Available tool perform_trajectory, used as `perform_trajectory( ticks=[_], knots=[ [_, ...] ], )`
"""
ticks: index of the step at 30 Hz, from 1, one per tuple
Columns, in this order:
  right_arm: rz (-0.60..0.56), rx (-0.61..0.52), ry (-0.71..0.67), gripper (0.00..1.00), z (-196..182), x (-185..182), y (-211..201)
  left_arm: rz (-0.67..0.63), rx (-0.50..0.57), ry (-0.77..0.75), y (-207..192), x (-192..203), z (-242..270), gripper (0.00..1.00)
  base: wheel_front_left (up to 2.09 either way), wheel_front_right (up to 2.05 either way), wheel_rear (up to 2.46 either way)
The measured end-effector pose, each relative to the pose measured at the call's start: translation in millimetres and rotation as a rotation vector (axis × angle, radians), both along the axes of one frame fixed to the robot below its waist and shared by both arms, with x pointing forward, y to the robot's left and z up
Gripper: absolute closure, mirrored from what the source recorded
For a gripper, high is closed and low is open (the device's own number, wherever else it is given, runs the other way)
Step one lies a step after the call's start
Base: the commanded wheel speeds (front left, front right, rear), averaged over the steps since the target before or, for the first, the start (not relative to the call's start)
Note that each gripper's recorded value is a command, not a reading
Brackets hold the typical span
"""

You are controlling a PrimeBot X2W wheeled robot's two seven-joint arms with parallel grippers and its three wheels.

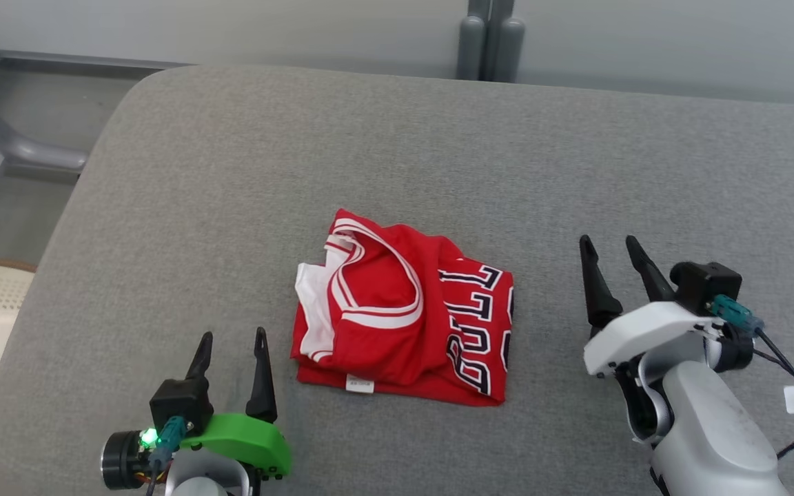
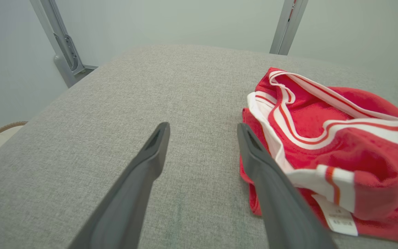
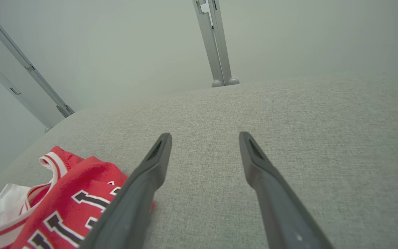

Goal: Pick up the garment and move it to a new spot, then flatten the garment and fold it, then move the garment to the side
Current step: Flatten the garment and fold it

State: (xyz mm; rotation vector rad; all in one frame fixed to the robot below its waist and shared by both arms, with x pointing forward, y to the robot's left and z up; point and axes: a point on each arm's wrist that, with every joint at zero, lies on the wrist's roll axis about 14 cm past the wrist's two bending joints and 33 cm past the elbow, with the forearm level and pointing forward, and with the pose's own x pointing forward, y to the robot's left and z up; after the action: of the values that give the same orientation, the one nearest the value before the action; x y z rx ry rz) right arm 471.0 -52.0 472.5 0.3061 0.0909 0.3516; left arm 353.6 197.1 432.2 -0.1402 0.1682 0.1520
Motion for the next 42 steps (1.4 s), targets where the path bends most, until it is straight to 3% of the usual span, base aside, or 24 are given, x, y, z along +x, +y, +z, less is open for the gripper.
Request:
perform_trajectory(
  ticks=[5, 13, 20, 29, 35, 42],
  knots=[
    [-0.146, -0.091, -0.005, 0.0, -9, -22, -62, -0.02, 0.011, -0.009, -5, 10, 2, 0.0, 0.0, 0.0, 0.0],
    [-0.276, -0.135, 0.004, 0.0, -12, -63, -115, -0.051, 0.019, -0.001, -13, 9, -2, 0.0, 0.0, 0.0, 0.0],
    [-0.321, -0.142, -0.006, 0.0, -8, -91, -132, -0.068, 0.024, -0.017, -17, 4, 2, 0.0, 0.0, 0.0, 0.0],
    [-0.318, -0.124, -0.026, 0.0, -2, -97, -129, -0.073, 0.027, -0.039, -18, 3, 9, 0.0, 0.0, 0.0, 0.0],
    [-0.213, -0.132, -0.039, 0.0, 0, -92, -96, -0.065, 0.024, -0.033, -16, -1, 7, 0.0, 0.0, 0.0, 0.0],
    [0.172, -0.135, -0.146, 0.0, 24, -95, 29, -0.041, 0.011, -0.014, -10, -9, 1, 0.0, 0.0, 0.0, 0.0]
  ],
)
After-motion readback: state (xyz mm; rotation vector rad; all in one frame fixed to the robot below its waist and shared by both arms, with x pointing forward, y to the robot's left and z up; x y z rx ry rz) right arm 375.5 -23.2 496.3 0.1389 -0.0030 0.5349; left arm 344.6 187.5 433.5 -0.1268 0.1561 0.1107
